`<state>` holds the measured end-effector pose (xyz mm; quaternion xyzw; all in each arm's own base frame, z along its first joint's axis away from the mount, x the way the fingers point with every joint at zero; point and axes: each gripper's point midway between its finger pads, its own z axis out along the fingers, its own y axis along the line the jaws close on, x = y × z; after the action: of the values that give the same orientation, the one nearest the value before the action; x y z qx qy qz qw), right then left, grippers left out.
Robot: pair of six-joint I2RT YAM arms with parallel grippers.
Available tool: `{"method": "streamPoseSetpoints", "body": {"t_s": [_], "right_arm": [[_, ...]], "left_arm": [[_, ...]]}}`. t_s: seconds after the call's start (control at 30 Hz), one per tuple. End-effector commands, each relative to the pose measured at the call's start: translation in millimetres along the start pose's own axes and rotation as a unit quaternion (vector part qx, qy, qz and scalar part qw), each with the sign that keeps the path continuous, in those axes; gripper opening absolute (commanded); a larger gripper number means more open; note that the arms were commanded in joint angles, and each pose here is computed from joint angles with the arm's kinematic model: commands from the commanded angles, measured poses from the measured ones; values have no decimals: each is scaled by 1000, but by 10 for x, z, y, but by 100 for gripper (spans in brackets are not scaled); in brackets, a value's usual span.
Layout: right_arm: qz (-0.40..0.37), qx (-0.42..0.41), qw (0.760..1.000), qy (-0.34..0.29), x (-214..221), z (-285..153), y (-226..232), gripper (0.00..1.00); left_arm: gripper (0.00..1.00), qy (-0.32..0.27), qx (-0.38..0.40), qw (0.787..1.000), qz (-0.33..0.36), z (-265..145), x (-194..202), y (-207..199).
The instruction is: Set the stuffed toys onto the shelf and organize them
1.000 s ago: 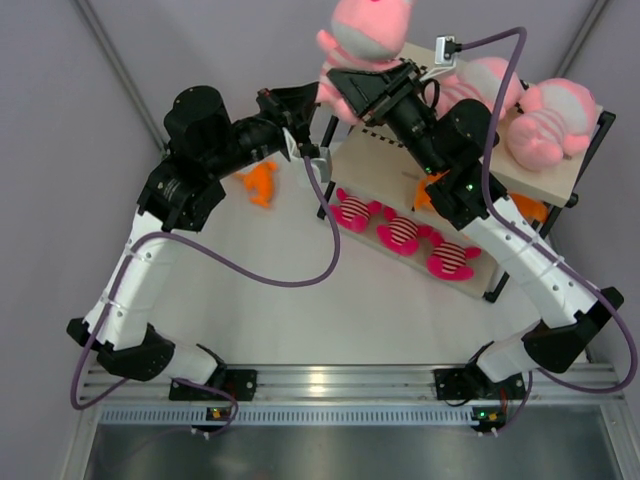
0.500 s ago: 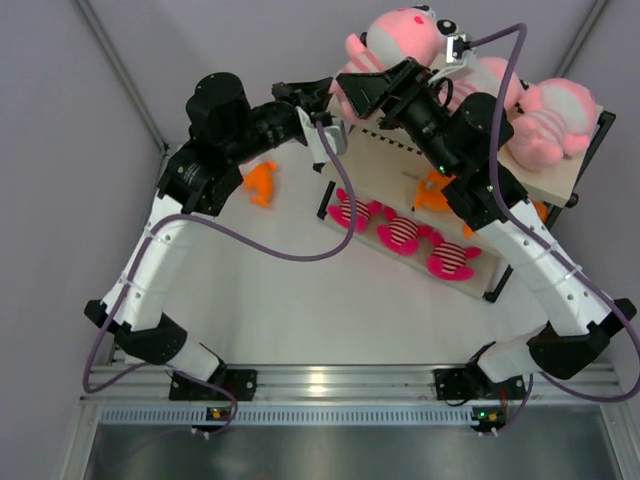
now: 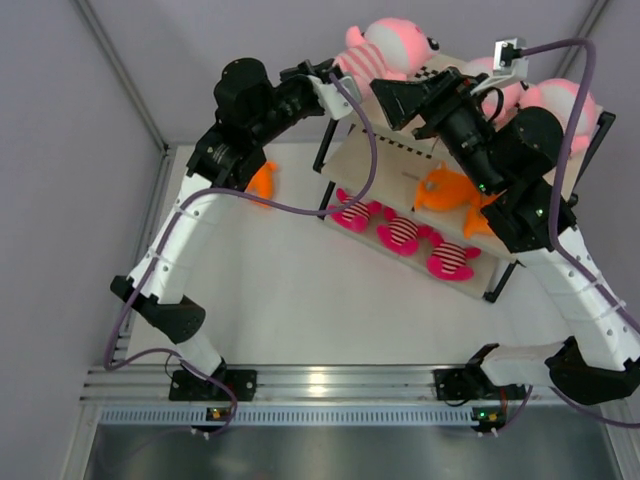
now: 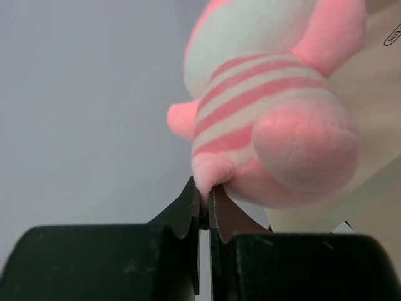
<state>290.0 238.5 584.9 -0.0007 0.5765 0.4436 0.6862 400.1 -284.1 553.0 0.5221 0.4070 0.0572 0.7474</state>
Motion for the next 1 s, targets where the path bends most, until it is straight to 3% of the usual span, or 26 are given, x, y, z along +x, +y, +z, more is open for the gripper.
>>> {"method": "streamPoseSetpoints", "body": {"t_s": [0.0, 0.43, 0.67, 0.97], "right_arm": [[-24, 4, 999, -29, -228, -135, 2, 84], [-46, -7, 998, -32, -401, -333, 107, 83], [-51, 26, 997, -59, -492, -542, -42, 83], [-67, 49, 995, -62, -515, -662, -139, 83]], "left_arm": [[0, 2, -71, 997, -24, -78, -88, 369], [0, 30, -34, 998, -53, 317, 243, -63], [0, 62, -115, 989, -66, 526, 320, -20], [0, 44, -100, 991, -71, 640, 207, -159]]}}
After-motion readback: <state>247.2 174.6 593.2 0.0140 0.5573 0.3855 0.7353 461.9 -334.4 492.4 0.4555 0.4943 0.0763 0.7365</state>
